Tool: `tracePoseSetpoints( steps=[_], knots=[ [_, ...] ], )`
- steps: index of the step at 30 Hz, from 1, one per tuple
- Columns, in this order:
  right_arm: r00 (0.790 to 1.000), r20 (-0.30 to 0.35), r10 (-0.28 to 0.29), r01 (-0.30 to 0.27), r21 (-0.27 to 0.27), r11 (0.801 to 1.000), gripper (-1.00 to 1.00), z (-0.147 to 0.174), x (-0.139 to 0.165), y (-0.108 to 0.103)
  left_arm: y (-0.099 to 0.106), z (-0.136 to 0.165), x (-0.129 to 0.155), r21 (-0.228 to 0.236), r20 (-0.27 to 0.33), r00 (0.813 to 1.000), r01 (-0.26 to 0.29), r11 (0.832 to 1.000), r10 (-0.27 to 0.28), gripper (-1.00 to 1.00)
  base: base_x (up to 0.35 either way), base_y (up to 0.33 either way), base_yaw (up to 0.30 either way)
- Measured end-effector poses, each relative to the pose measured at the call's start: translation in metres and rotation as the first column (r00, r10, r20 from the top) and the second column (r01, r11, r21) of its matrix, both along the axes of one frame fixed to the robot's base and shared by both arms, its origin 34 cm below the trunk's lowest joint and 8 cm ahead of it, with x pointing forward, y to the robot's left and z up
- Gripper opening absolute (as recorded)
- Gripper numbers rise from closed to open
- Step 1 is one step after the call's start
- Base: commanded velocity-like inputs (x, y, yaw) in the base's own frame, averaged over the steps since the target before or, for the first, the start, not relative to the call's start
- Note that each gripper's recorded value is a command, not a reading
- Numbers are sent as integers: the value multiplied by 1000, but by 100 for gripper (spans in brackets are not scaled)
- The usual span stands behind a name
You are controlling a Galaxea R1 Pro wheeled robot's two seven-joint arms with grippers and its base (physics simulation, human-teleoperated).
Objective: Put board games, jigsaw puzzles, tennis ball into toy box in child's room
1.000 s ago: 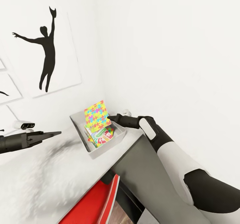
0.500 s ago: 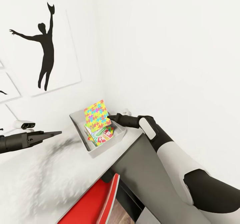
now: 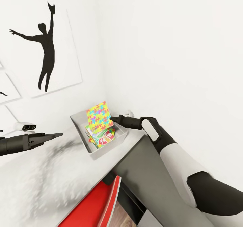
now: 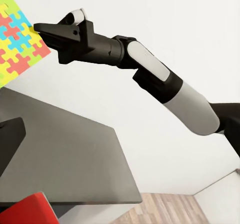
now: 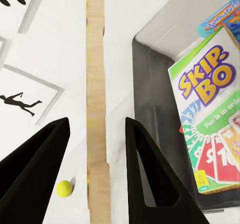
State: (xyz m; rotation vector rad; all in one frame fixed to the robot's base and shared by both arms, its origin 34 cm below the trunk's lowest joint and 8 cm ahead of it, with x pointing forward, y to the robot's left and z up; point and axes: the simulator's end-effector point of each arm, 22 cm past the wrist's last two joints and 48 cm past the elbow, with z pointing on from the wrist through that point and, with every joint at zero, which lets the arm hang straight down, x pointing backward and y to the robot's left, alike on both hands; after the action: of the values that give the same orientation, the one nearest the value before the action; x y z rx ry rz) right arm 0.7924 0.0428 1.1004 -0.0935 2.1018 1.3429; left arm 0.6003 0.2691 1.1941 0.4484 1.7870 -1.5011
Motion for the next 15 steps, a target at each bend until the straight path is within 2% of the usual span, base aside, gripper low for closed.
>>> tracePoseSetpoints(
  steps=[10,15],
  knots=[
    [1000,-12,23,-23,0,1000,-100,6,4,6,0,-8,3,1,-16,1000,1,1000,-1,100,0,0,0],
    [1000,-17,17,-17,-13,1000,-100,5,10,6,0,-11,5,1,-24,1000,1,1000,-1,100,0,0,0]
  ],
)
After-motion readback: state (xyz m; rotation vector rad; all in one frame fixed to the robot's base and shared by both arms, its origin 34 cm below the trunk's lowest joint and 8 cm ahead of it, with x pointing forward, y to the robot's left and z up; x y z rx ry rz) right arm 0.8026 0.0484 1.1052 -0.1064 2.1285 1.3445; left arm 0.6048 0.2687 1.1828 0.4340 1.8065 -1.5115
